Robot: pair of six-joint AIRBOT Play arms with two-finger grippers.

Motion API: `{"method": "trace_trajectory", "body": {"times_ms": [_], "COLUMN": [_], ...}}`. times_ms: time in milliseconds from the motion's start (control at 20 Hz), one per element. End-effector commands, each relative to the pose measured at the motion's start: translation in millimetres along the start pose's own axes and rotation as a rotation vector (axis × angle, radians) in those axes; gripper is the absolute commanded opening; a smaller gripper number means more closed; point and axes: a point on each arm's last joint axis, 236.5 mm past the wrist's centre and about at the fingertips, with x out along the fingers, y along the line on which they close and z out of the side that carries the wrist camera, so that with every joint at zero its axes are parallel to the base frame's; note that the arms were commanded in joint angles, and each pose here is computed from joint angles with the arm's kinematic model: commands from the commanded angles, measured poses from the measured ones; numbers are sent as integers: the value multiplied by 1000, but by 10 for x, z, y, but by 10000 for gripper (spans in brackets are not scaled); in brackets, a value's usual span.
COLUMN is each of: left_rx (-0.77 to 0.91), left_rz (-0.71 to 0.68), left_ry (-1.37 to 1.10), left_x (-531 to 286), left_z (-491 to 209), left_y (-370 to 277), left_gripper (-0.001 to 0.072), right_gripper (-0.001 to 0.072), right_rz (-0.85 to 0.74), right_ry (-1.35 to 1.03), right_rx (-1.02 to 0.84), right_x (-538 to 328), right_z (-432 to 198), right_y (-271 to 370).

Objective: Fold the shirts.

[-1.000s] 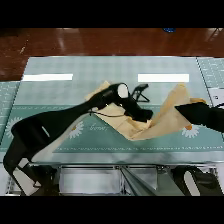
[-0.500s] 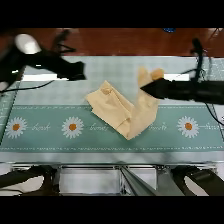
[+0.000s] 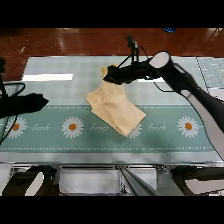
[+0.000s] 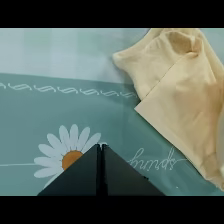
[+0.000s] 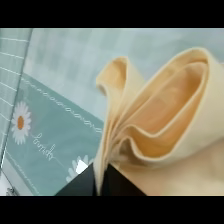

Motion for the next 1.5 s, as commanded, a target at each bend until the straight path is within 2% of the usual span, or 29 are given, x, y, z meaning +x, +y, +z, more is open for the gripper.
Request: {"method": "trace_trajectory", "body": {"times_ms": [0, 50, 100, 150, 200, 350, 500, 550, 650, 700, 800, 900, 1100, 1250, 1450], "left_rx": [-44, -56, -64, -69, -74, -65, -90, -103, -116, -117, -119, -107, -106, -107, -118], "left_rz": [-16, -22, -23, -21, -19, -8, 12, 18, 23, 21, 12, 8, 4, 4, 5], "left_ry": [19, 27, 44, 55, 65, 64, 53, 61, 86, 92, 90, 89, 88, 90, 112], "left_x": [88, 129, 167, 195, 222, 265, 245, 236, 225, 224, 221, 218, 219, 223, 271], "left_z": [-310, -348, -397, -432, -462, -452, -422, -441, -499, -511, -509, -509, -507, -509, -597], "left_y": [57, 61, 74, 90, 106, 152, 242, 275, 304, 297, 275, 261, 254, 256, 280], "left_gripper": [16, 16, 16, 16, 16, 16, 16, 16, 16, 16, 16, 16, 16, 16, 16], "right_gripper": [21, 21, 58, 267, 413, 412, 411, 411, 411, 411, 411, 411, 411, 411, 411], "right_rz": [-15, -19, -20, -23, -18, 34, 30, -46, -348, -514, -667, -649, -437, -381, -366], "right_ry": [11, -1, -14, -24, -21, 6, 81, 115, 124, 77, -70, -222, -334, -223, -161], "right_rx": [54, 68, 79, 82, 77, 110, 44, -7, -53, -35, 42, 163, 511, 565, 609], "right_x": [451, 493, 519, 533, 530, 197, -715, -1046, -1722, -2042, -2364, -2328, -1835, -1439, -1074], "right_z": [16, 46, 73, 93, 89, 163, 153, 62, -164, -280, -569, -930, -1632, -2014, -2118], "right_y": [-225, -278, -306, -329, -313, -197, -116, -186, -561, -780, -1041, -1242, -1524, -1580, -1668]}}
